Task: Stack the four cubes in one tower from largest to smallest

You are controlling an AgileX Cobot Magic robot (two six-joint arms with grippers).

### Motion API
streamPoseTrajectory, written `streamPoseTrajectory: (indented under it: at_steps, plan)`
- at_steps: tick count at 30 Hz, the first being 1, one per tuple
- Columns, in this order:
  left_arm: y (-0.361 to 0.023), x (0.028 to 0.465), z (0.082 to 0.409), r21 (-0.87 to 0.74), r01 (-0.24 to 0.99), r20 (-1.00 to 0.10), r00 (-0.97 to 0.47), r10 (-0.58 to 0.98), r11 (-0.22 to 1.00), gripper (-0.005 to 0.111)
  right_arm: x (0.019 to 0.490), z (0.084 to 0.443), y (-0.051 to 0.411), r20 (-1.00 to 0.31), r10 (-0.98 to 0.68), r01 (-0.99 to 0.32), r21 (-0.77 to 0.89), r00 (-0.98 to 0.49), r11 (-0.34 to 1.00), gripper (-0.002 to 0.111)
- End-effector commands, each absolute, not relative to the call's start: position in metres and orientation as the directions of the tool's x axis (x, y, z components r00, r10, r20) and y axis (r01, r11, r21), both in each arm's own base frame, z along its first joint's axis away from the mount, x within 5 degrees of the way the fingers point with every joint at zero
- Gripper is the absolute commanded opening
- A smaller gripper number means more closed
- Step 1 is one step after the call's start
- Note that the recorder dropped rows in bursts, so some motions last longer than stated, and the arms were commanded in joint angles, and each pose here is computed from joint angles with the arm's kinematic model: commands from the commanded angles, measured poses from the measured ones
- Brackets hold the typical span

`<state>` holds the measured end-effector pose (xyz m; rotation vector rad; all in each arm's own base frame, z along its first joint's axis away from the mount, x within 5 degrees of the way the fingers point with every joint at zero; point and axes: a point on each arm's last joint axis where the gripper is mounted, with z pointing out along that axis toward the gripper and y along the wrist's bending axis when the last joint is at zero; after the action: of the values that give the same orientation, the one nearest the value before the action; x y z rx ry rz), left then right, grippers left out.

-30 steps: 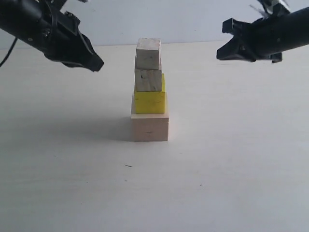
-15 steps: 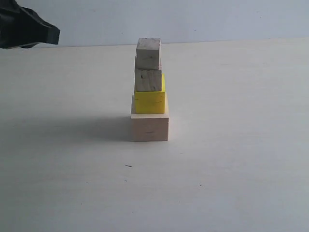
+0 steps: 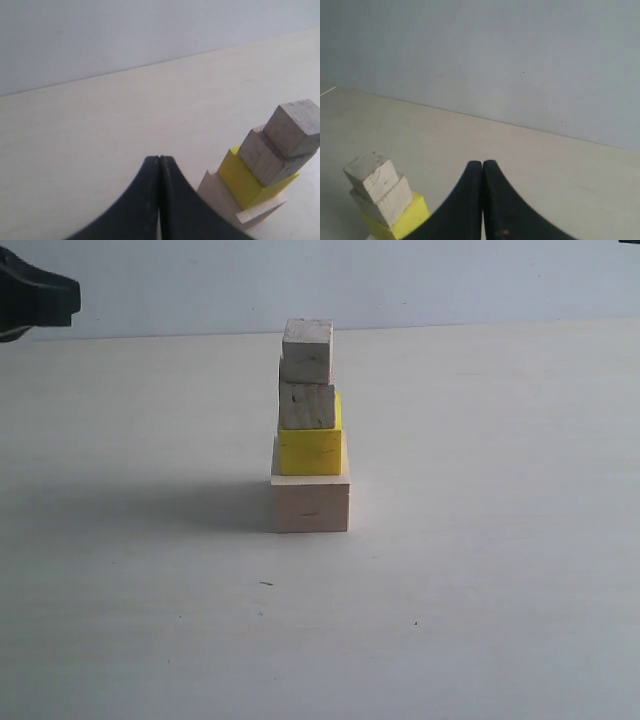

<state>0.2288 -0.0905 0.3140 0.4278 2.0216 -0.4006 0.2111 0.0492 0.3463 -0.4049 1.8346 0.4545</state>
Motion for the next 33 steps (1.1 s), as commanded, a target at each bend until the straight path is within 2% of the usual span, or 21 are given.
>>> streamPoseTrajectory:
  at_steps: [1, 10, 17, 24, 33]
  plan:
    - [-0.085, 0.218, 0.316, -0.107, 0.437, -0.902, -0.420, 0.097, 0.893, 0.000, 0.203, 0.346, 0.053, -0.951, -0.086, -0.547, 0.096, -0.296, 0.831, 0.000]
    - [-0.076, 0.157, 0.354, 0.045, 0.505, -0.987, -0.113, 0.117, 0.862, 0.000, 0.175, 0.369, 0.050, -0.981, -0.104, -0.530, -0.001, -0.165, 0.848, 0.000]
    - [-0.057, 0.116, 0.355, 0.066, 0.462, -0.998, 0.028, 0.060, 0.884, 0.000, 0.141, 0.394, 0.039, -0.994, -0.106, -0.417, -0.089, -0.017, 0.905, 0.000]
    - [-0.046, 0.094, 0.345, 0.067, 0.438, -0.996, 0.085, 0.033, 0.897, 0.000, 0.098, 0.408, 0.032, -0.989, -0.127, -0.341, -0.146, 0.080, 0.929, 0.000]
    - [-0.046, 0.093, 0.341, 0.036, 0.454, -0.998, 0.058, 0.011, 0.890, 0.000, 0.059, 0.410, 0.035, -0.985, -0.121, -0.379, -0.159, 0.121, 0.912, 0.000]
